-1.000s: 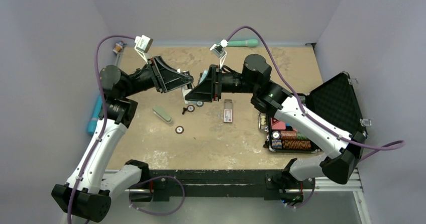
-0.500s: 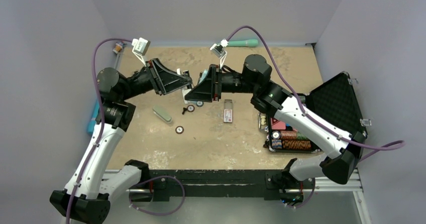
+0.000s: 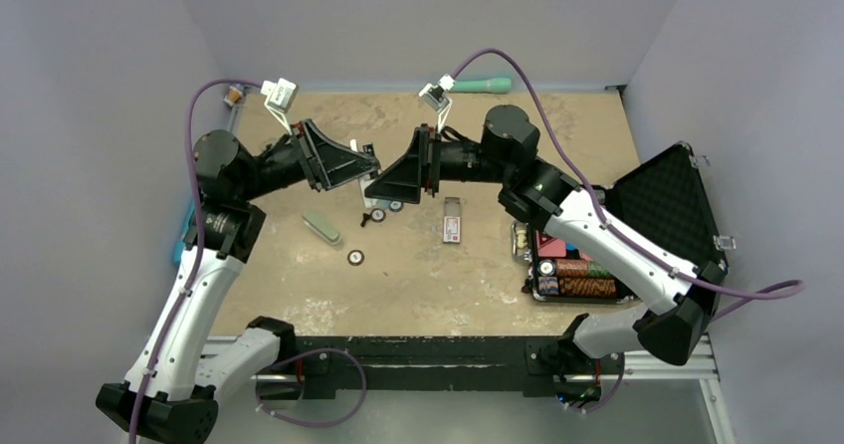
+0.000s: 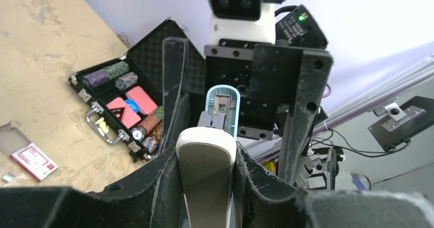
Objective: Unload the staples from the stapler
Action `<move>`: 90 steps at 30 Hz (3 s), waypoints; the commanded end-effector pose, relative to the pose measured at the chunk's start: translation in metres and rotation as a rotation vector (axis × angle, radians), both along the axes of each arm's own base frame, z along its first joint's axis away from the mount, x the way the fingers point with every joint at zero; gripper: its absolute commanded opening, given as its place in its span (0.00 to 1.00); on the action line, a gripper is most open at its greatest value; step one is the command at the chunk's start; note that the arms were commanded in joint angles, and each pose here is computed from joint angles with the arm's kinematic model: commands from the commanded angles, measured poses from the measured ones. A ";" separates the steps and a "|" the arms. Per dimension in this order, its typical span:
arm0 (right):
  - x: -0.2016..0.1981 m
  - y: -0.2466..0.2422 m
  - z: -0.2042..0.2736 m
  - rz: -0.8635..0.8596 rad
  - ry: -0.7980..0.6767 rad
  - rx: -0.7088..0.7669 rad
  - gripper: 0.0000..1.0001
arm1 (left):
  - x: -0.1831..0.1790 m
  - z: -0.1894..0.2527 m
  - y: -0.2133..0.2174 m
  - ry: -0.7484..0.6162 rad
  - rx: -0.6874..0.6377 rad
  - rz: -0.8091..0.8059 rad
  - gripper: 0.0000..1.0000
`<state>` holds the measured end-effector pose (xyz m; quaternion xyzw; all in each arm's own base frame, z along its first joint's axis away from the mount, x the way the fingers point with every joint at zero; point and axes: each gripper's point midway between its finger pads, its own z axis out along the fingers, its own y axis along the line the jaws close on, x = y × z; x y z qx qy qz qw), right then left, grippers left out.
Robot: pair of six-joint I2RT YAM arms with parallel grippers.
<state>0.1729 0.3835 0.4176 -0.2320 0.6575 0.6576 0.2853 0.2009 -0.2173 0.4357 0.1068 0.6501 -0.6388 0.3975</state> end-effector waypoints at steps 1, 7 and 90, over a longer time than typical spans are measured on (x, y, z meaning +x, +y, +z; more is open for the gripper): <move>0.021 -0.009 0.018 -0.121 -0.034 -0.007 0.98 | -0.001 0.001 0.006 -0.031 0.074 0.064 0.00; 0.067 -0.035 -0.025 -0.364 0.063 -0.181 0.99 | 0.016 -0.030 0.020 0.066 0.216 0.200 0.00; 0.128 -0.019 -0.315 -0.366 0.389 -0.858 0.00 | 0.101 -0.286 -0.013 0.618 0.693 0.317 0.00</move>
